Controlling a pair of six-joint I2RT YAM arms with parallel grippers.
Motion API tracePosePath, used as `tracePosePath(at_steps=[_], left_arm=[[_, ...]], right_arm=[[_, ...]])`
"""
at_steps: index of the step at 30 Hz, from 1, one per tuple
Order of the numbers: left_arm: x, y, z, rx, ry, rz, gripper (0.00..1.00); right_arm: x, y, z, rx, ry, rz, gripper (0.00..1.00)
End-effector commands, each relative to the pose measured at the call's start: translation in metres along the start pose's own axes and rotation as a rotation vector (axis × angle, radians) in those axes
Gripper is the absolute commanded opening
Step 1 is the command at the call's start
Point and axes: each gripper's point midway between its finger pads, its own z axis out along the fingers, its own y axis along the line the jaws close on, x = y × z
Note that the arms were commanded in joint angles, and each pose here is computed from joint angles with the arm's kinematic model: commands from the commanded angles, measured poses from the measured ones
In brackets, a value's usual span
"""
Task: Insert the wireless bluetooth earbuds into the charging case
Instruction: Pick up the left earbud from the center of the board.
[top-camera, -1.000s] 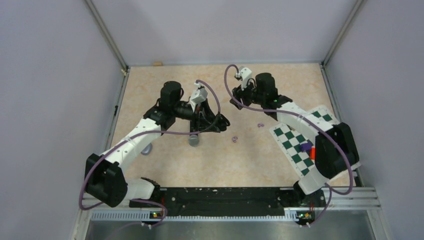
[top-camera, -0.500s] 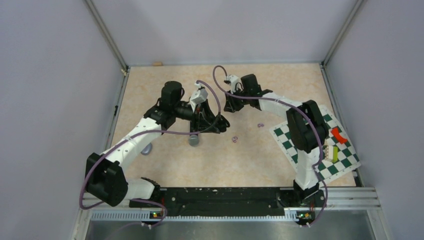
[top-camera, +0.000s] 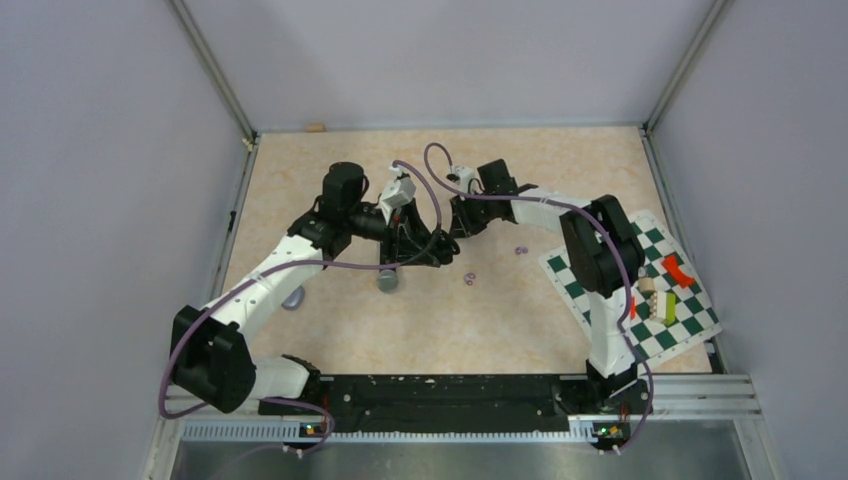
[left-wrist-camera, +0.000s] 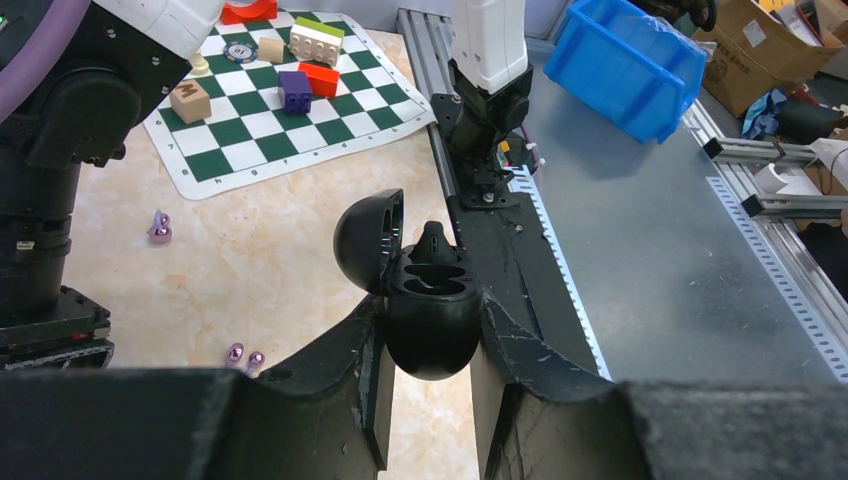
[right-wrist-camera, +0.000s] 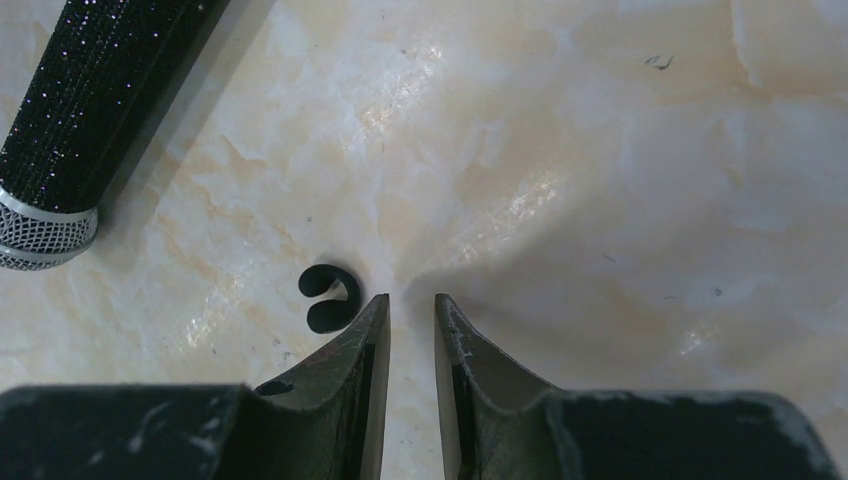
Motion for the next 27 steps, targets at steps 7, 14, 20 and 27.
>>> tracePosePath(at_steps=[7,14,20,27], left_arm=[[-0.016,-0.004,-0.001,0.014,-0.014,0.078,0.02],[-0.015,-0.004,-0.001,0.014,-0.013,0.083,0.02],[-0.015,-0.004,-0.001,0.013,-0.012,0.085,0.02],[-0.014,-0.004,-0.001,0.012,-0.010,0.086,0.02]], right_arm=[[-0.015,0.011,0.008,-0.081,-0.011,0.024,0.25],[-0.009,0.011,0.011,-0.092,0.005,0.036,0.25],[0.000,0.015,0.013,-0.115,0.034,0.047,0.25],[0.009,0.018,0.012,-0.125,0.067,0.022,0.24]])
